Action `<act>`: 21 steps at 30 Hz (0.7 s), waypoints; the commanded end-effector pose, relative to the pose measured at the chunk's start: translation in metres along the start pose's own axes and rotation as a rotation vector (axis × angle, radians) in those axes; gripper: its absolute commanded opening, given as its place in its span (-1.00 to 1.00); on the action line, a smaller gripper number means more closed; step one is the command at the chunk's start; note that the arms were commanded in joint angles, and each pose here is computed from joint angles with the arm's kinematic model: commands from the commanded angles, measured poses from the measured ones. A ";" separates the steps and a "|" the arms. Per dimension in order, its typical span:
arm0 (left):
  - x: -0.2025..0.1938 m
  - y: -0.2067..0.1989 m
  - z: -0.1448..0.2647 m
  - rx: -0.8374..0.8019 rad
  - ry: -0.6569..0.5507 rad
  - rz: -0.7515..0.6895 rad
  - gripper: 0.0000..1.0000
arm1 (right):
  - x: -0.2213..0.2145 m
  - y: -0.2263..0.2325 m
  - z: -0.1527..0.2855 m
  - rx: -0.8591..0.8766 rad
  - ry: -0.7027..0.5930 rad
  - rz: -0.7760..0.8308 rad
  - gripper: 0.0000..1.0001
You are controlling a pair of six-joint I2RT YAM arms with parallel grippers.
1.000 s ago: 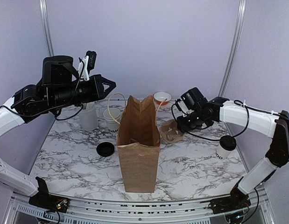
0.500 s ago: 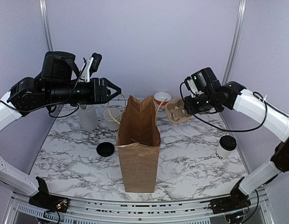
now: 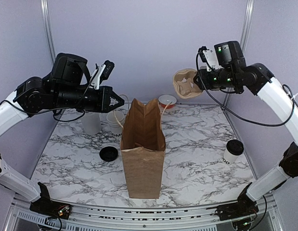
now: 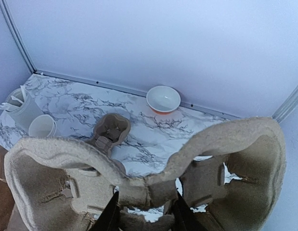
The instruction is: Pack the takeout coffee
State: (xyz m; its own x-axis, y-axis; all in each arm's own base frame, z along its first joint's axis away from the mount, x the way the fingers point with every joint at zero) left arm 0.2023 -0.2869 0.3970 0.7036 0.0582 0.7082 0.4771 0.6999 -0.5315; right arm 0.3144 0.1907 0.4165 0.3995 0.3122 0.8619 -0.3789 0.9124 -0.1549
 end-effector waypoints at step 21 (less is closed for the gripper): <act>0.026 -0.053 -0.012 -0.244 0.021 -0.098 -1.00 | 0.042 0.090 0.075 0.599 -0.318 0.225 -0.37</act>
State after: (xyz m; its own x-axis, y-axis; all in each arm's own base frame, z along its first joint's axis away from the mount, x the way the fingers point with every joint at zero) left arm 0.2085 -0.3288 0.4194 0.6862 -0.0322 0.7267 0.6021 0.5858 -0.5425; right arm 0.2639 0.2612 0.4504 0.1628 0.3651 0.9166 -0.7551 0.6440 -0.1224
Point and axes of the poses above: each gripper's point midway between its finger pads, its own z axis back along the fingers, its own y axis along the line the jaws close on, x = y × z, the point moved 5 cm from there along z, back along the fingers, and after that the axes turned 10 degrees about z, right-handed, at the moved point
